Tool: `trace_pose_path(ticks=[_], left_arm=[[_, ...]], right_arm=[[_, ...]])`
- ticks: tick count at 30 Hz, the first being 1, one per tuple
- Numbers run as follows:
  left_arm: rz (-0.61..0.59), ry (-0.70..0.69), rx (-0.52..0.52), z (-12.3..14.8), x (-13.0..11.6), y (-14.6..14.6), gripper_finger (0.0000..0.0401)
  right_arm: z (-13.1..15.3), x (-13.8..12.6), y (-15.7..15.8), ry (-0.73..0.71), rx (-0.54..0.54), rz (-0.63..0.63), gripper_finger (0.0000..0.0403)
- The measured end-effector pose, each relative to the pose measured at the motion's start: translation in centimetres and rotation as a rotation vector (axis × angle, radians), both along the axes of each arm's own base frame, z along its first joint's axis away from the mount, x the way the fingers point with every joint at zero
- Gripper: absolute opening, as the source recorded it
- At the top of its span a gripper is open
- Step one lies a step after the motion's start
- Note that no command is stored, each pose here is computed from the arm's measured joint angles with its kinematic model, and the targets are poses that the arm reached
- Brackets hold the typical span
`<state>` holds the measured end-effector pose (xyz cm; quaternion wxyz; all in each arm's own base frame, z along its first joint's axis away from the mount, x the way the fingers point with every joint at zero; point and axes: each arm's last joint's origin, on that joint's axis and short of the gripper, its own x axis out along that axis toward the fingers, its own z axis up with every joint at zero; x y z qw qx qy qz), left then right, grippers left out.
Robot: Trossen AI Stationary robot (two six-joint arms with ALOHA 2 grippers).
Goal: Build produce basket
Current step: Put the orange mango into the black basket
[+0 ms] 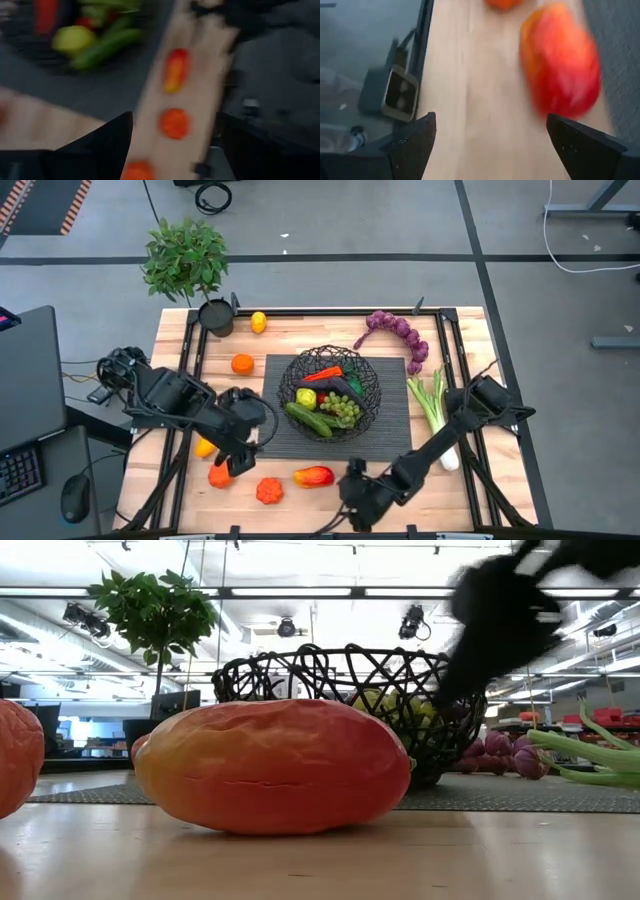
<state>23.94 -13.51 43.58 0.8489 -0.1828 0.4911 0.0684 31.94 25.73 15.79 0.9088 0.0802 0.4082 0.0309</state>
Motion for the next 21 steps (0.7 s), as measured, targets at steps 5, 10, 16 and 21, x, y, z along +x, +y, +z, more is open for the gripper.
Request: trace_pose_path(ticks=[5, 10, 16, 21], left_arm=[[0.015, 0.145, 0.089, -3.4, 0.9, 0.8, 0.0288], [-0.080, 0.275, 0.048, -8.2, 1.8, -0.1, 0.0288], [-0.119, 0.347, -0.003, -12.1, 1.7, -1.5, 0.0288], [-0.126, 0.349, -0.013, -13.0, 1.3, -2.6, 0.0288]], right_arm=[[-0.1, -2.8, 0.4, 0.172, 0.029, -0.126, 0.0374], [0.4, -3.1, 1.2, 0.103, 0.026, -0.103, 0.0363], [0.7, -2.4, 0.5, 0.001, -0.136, -0.094, 0.0357], [-0.4, -0.3, -0.9, -0.042, -0.191, -0.120, 0.0357]])
